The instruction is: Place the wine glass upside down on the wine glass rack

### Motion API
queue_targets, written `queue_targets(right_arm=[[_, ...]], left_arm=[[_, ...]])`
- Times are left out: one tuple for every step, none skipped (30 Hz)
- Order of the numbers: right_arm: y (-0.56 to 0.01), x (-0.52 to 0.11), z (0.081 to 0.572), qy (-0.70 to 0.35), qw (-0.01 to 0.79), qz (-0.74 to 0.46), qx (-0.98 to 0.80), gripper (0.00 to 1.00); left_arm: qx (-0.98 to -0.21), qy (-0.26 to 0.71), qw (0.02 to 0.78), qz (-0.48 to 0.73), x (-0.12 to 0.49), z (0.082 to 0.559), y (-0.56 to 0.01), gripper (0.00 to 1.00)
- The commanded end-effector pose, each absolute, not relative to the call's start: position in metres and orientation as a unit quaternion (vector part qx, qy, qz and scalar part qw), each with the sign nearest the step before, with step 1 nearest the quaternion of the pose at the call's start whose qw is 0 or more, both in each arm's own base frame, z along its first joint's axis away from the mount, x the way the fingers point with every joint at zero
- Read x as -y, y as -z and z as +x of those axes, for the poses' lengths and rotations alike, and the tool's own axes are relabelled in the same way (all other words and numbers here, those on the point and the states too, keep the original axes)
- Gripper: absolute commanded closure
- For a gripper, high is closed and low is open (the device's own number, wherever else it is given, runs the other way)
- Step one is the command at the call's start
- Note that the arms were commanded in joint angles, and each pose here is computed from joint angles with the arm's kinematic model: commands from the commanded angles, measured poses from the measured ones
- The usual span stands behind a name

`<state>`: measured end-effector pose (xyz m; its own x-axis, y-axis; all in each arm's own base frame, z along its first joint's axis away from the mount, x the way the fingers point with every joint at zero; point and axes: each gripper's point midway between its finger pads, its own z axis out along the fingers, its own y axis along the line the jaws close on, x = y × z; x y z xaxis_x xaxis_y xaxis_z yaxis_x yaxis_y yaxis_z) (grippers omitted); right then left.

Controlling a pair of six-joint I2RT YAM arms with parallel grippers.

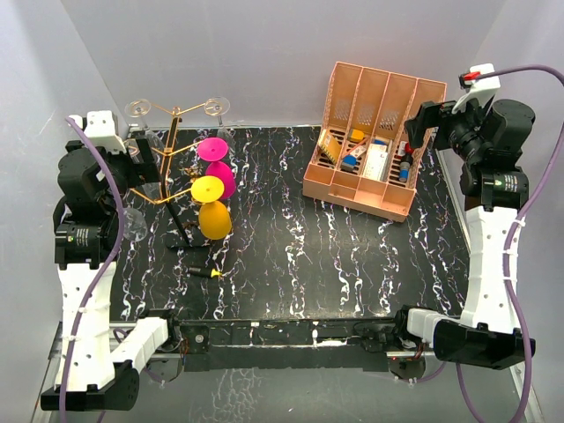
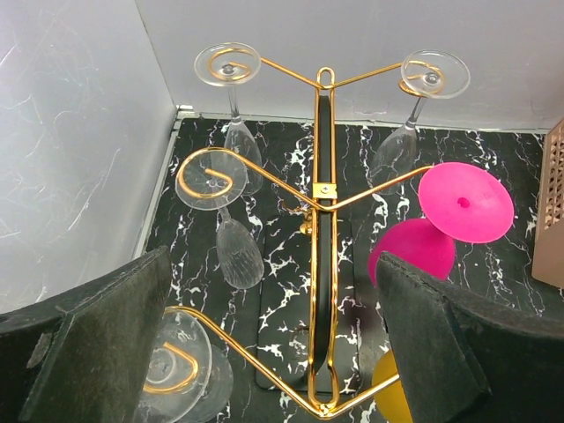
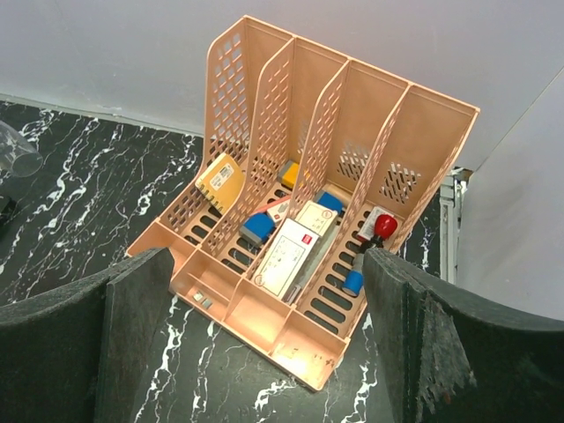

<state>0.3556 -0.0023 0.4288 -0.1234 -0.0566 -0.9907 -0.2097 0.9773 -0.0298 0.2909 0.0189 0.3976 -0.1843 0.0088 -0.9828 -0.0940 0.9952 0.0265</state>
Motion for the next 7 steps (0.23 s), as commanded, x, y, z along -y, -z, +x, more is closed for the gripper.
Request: queue_targets(right_arm=[[-0.4447,0.0023,0.3569,-0.056,0.68,-0.092,-0.725,0.02],[-0.4446,0.0023,0.3569,-0.057,0.68,-0.092,-0.725,0.02],[-0.4453,0.0026,0.3573,-0.057,0.681,-0.09,-0.725,0.02],[-0.4454,0.003,0.3575,-0.056,0.681,-0.088,-0.725,0.02],[-0.4458,0.0032,0.3572,-0.055,0.682,-0.088,-0.724,0.02],[-0.4459,0.003,0.3563,-0.055,0.682,-0.089,-0.724,0.01],[-0.4461,0.0024,0.3557,-0.056,0.681,-0.091,-0.724,0.02]], left_arm=[[-0.753,-0.044,0.656,-0.034,-0.021,0.2887,-0.4144,0.03],[-0.753,-0.044,0.656,-0.035,-0.0213,0.2888,-0.4146,0.03],[-0.752,-0.044,0.656,-0.035,-0.0212,0.2888,-0.4149,0.03],[-0.753,-0.044,0.656,-0.035,-0.0209,0.2887,-0.4148,0.03],[-0.753,-0.044,0.656,-0.034,-0.0207,0.2888,-0.4148,0.03],[-0.752,-0.045,0.657,-0.034,-0.021,0.2885,-0.4154,0.03],[-0.753,-0.045,0.656,-0.033,-0.021,0.2889,-0.4141,0.03]])
